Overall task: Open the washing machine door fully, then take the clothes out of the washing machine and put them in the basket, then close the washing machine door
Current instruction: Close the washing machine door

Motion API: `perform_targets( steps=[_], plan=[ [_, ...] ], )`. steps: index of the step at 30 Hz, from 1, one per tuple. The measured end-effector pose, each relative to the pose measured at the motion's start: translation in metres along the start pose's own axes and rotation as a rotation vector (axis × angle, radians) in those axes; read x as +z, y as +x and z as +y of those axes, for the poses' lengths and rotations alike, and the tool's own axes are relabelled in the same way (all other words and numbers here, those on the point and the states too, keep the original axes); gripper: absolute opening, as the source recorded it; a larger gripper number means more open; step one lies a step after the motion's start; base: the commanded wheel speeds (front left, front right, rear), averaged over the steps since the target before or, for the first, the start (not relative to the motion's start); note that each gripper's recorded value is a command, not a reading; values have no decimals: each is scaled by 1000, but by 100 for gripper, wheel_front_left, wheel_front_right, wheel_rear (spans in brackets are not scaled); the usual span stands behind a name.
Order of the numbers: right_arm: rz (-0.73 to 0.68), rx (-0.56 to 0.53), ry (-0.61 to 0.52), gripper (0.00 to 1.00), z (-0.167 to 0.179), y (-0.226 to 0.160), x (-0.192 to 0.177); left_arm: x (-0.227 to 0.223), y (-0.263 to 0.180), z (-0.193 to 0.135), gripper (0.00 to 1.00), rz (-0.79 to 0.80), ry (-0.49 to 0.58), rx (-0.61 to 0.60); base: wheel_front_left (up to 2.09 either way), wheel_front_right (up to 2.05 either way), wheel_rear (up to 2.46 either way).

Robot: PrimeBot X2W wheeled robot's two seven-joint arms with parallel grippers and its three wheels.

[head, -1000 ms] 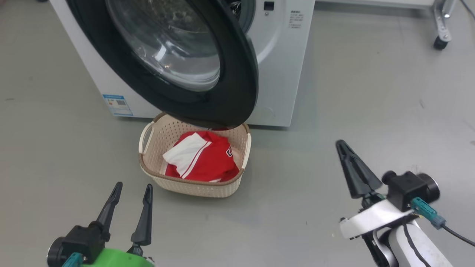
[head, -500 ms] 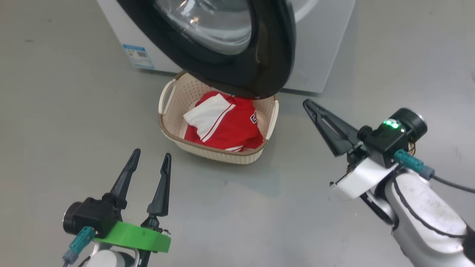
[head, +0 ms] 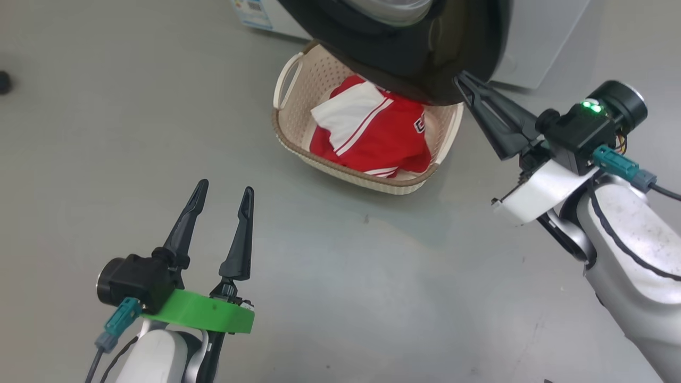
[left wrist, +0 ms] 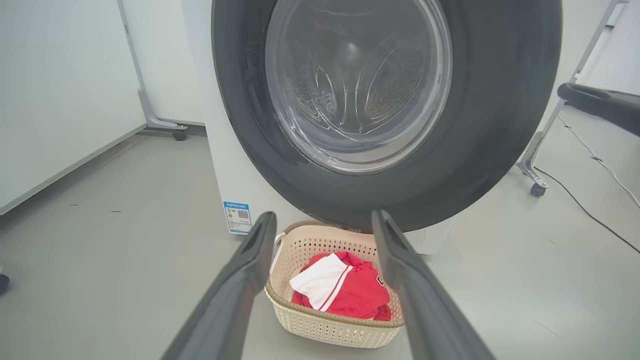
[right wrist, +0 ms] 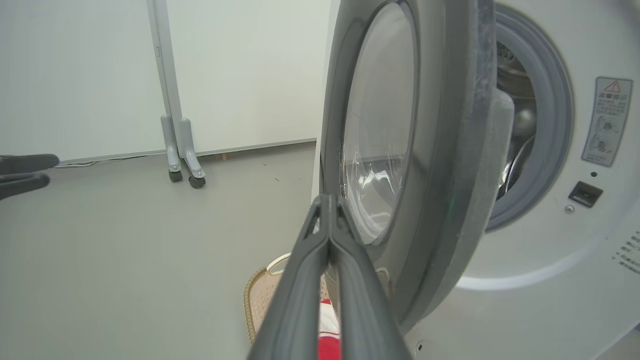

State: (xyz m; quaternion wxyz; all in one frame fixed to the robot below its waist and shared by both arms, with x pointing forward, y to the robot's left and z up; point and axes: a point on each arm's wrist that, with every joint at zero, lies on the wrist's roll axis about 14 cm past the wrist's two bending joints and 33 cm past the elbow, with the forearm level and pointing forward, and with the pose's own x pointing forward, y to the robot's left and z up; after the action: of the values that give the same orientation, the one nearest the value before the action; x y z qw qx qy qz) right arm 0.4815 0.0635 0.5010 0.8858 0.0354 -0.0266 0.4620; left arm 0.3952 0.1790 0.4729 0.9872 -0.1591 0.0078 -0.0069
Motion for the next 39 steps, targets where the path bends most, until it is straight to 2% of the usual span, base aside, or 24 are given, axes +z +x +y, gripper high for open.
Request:
perform_targets(
  steps=[6,15,23,39],
  plan=[
    [15,39,14,0,-3,18,-17,-11,-1,17,100,37,14,51,0,0,0],
    [17,17,21,0,-26,34,-34,-20,1,29,100,66,28,88,0,0,0],
    [-1,-23,43,0,-48,40,-35,-28,5,30,100,86,27,90,0,0,0],
    [-31,-112,1,0,-111,53,-37,-44,29,27,100,110,21,60,0,0,0]
  ],
)
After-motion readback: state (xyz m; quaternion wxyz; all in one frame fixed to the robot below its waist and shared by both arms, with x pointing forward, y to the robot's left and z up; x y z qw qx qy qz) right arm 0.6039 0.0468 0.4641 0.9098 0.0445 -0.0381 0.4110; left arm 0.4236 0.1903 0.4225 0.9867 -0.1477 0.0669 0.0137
